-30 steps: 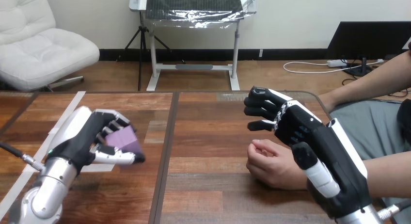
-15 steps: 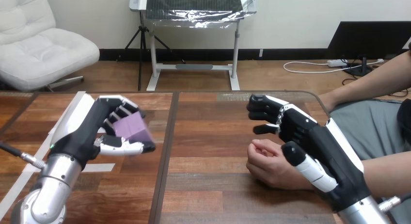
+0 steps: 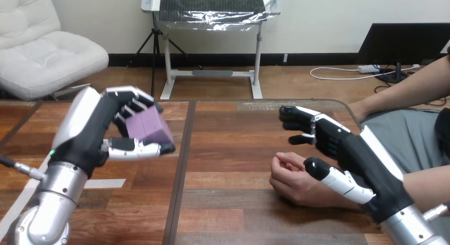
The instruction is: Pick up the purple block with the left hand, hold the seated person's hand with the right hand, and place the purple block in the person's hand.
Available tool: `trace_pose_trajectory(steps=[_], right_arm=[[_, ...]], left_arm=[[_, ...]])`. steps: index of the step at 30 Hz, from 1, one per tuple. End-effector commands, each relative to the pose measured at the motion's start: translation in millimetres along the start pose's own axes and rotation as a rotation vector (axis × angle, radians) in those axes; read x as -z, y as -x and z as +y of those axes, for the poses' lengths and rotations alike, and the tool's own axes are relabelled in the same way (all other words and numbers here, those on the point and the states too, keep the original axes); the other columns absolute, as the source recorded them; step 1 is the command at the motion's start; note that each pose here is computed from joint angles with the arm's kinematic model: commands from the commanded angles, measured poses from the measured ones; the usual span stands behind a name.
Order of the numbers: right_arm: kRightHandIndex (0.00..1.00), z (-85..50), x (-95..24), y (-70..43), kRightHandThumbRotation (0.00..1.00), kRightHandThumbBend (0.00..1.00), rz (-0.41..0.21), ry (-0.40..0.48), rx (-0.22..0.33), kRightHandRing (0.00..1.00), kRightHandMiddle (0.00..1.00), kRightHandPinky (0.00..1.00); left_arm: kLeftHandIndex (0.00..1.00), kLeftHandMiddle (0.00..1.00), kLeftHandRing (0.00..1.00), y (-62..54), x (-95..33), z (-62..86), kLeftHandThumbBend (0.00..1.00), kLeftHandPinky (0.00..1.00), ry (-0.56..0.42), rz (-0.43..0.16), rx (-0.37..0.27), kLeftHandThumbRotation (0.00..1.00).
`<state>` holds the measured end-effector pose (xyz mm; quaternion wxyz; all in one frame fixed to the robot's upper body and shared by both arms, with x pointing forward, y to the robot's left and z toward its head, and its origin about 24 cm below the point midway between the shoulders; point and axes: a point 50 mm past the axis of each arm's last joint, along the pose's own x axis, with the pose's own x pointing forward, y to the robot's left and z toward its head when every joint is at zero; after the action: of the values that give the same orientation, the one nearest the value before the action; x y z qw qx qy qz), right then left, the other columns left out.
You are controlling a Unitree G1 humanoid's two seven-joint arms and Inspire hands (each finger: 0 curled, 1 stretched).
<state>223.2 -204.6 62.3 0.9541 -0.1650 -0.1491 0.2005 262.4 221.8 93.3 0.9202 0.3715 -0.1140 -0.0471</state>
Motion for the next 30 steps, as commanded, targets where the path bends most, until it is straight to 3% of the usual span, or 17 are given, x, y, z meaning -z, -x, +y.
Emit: trace_pose_trajectory(steps=[1, 9, 30], right_arm=[[0.85, -20.2, -10.3, -15.4, 0.77, 0.90, -0.074, 0.110, 0.016, 0.85, 0.86, 0.78], [0.87, -31.5, -6.4, -16.7, 0.76, 0.89, -0.049, 0.201, -0.004, 0.85, 0.87, 0.78], [0.90, -66.9, 2.5, -17.6, 0.74, 0.95, 0.125, 0.431, -0.054, 0.85, 0.89, 0.74]], left_arm=[[0.45, 0.44, 0.41, -3.0, -20.7, 13.7, 0.58, 0.35, 0.024, -0.093, -0.080, 0.00], [0.44, 0.43, 0.40, 1.4, -27.1, 15.1, 0.57, 0.33, 0.034, -0.115, -0.093, 0.00], [0.43, 0.43, 0.38, 10.0, -31.4, 13.6, 0.57, 0.33, 0.064, -0.131, -0.111, 0.00]])
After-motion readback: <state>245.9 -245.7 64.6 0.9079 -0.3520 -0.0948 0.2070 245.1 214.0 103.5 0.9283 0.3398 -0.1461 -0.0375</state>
